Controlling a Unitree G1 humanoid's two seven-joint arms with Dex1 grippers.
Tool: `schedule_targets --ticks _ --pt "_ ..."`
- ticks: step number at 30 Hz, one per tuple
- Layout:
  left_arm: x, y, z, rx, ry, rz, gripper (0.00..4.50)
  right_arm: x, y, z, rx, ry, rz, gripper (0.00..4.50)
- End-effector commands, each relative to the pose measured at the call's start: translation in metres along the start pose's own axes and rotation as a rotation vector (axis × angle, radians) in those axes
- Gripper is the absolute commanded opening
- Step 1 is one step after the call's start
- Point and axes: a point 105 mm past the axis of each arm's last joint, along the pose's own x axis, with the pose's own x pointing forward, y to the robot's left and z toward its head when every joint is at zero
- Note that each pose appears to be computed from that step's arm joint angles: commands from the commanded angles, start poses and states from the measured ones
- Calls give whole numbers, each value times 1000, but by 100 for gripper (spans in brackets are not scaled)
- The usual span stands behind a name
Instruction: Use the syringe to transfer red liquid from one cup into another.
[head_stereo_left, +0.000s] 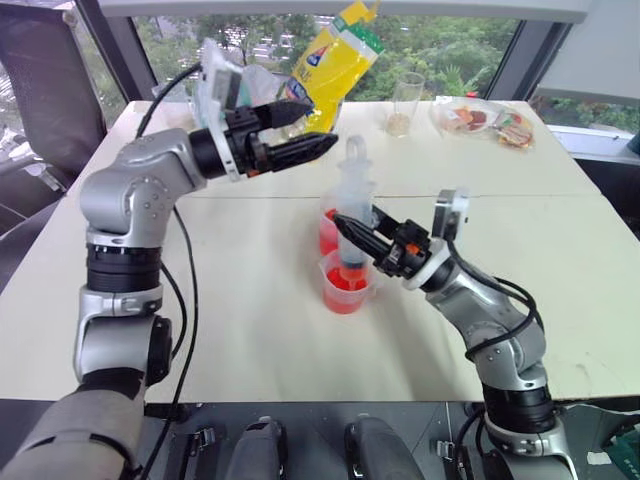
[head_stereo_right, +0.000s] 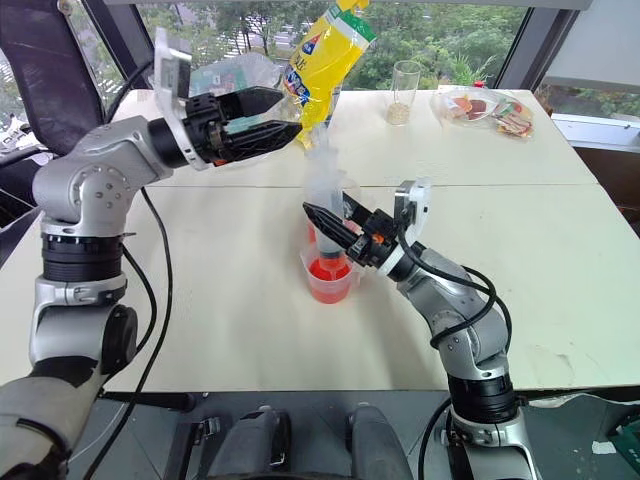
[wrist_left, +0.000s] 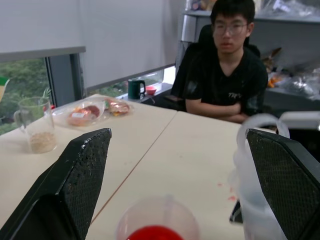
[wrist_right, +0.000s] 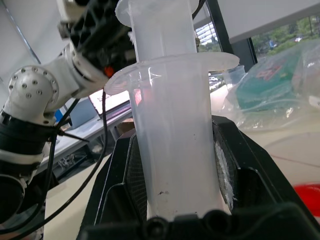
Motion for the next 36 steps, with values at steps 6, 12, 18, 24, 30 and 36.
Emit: schedule_targets --ticks 6,12,18,24,30,36 --pt "13 -10 2 44 2 -85 444 3 10 14 -39 -56 27 144" --pt "8 -8 4 52 3 -75 444 5 7 18 -45 -66 18 144" --pt "1 -12 -2 36 24 -81 444 6 5 23 -53 -73 23 144" --pt "14 -13 -11 41 29 -82 444 7 11 21 -46 -58 51 144" --pt "26 -16 -12 30 14 -125 444 7 14 19 -44 -45 61 144" --pt "34 -27 -18 8 22 -191 355 6 15 17 -49 -36 62 144"
